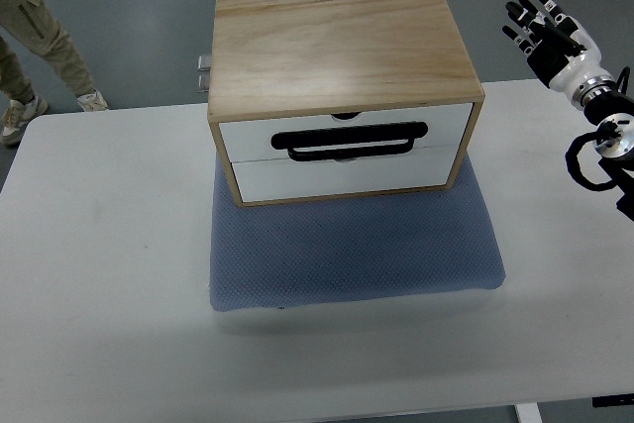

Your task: Open wood drawer with right hand

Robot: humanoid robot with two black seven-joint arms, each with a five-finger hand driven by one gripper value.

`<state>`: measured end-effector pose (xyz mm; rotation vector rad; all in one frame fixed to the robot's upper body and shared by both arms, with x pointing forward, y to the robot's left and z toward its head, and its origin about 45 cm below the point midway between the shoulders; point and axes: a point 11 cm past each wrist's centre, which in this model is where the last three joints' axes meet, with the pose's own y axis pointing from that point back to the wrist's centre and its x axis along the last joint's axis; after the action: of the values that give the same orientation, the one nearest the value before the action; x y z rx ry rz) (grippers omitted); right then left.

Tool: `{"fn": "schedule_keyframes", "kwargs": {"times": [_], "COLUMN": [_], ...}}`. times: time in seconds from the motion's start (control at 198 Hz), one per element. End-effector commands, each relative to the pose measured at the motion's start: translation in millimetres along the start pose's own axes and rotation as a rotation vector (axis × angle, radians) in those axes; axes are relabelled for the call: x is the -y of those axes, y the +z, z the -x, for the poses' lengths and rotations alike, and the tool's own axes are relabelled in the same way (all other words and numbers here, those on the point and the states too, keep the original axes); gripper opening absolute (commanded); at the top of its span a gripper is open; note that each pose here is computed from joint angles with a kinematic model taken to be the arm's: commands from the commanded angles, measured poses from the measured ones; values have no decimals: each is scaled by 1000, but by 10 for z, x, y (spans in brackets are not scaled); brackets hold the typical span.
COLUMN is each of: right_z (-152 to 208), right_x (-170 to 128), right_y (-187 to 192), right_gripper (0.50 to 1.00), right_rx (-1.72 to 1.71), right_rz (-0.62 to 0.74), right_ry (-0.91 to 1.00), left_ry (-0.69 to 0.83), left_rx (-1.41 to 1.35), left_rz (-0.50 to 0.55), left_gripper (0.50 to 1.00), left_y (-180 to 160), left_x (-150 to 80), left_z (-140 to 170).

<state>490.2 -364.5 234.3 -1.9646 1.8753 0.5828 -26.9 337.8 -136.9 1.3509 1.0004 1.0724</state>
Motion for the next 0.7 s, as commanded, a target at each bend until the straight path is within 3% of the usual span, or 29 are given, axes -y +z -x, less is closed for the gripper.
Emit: {"fn": "schedule_keyframes", "kwargs": {"times": [0.0, 0.531, 0.693], "right_z": [-1, -20, 35], "right_x": [2, -5, 20], "right_y": [-11, -133, -419], "right_gripper": [944, 944, 944], "right_rx": [-1, 6, -19], "right_rz": [-2, -22, -55], "right_ry": [0, -21, -86], "left_ry": [0, 0, 0], "left_rx": [2, 0, 0], "left_rz": [0, 0, 0], "left_gripper": [1000, 1000, 1000], "left_y": [0, 0, 0], "left_x": [0, 0, 0], "left_z": [1, 1, 1]}}
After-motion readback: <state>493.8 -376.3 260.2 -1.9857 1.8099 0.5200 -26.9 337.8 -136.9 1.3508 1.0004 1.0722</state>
